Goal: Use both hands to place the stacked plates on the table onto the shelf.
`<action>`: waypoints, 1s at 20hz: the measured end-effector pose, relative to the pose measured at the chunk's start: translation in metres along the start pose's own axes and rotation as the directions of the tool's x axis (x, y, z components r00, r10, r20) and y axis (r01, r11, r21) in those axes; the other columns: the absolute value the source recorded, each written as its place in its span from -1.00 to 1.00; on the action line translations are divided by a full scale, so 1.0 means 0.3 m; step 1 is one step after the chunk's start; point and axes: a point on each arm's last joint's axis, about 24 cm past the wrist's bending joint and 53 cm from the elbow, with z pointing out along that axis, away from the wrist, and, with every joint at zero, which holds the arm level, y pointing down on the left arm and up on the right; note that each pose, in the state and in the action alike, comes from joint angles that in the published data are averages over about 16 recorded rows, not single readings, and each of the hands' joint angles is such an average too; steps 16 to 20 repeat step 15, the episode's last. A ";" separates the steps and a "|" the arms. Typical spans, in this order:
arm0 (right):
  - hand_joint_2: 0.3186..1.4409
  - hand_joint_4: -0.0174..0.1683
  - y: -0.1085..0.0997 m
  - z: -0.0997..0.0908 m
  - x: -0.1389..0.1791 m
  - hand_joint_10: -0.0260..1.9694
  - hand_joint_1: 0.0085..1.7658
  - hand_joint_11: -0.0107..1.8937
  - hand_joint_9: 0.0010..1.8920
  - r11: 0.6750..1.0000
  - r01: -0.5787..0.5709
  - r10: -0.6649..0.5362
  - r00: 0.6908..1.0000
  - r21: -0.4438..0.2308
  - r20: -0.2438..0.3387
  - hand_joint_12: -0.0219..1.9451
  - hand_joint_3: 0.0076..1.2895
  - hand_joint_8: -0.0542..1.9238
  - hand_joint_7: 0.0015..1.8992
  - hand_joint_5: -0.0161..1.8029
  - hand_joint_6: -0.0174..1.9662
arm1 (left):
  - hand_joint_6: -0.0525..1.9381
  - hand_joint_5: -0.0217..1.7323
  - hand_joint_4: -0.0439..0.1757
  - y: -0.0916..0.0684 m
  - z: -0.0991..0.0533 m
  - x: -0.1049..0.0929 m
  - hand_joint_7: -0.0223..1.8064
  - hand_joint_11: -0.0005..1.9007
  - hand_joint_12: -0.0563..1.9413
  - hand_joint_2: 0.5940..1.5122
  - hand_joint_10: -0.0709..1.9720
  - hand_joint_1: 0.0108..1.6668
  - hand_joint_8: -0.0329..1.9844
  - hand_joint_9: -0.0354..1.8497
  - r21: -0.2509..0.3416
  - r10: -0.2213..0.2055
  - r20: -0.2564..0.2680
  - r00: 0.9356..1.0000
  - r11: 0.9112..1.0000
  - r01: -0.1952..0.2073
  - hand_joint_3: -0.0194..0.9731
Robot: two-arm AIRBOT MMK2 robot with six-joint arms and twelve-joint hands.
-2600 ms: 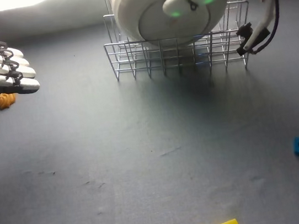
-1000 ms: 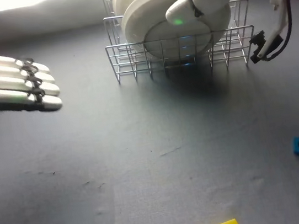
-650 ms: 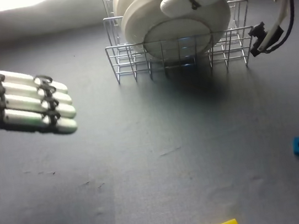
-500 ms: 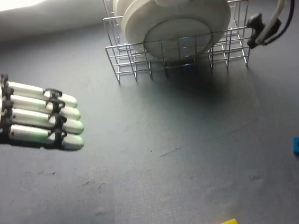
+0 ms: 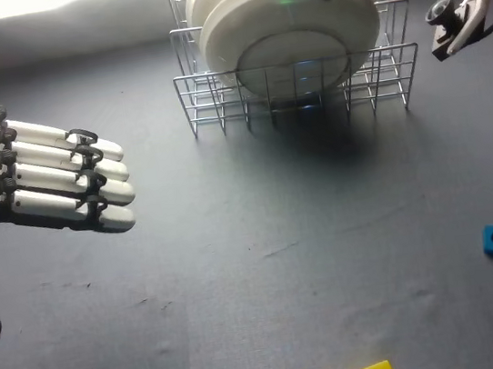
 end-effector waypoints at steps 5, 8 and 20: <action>0.52 -0.85 0.010 -0.060 0.037 -0.02 -0.27 -0.21 0.02 0.994 0.107 -0.107 0.994 0.001 -0.019 0.65 -0.99 -0.28 0.08 0.03 -0.27 | -0.29 -0.37 -0.56 -0.003 0.000 -0.006 -0.28 -0.54 -0.12 0.30 -0.23 -0.82 -0.31 -0.36 0.003 -0.008 0.006 1.000 1.000 0.008 -0.92; 0.58 -0.85 0.009 -0.096 0.063 0.31 -0.48 0.04 0.14 0.987 0.163 -0.162 0.986 0.008 -0.032 0.76 -0.99 0.08 0.17 0.13 0.09 | 0.02 -0.10 -0.30 -0.005 0.000 -0.008 0.02 -0.25 0.24 0.35 0.12 -0.69 0.05 -0.05 0.006 -0.012 0.009 1.000 1.000 0.012 -0.92; 0.70 -0.84 -0.002 -0.154 0.093 0.93 -0.80 0.48 0.32 0.971 0.237 -0.235 0.971 0.026 -0.051 0.97 -0.99 0.82 0.25 0.21 0.80 | 0.72 0.27 -0.02 -0.008 -0.001 -0.011 0.42 0.18 0.93 0.42 0.85 -0.48 0.79 0.36 0.009 -0.017 0.013 1.000 1.000 0.017 -0.93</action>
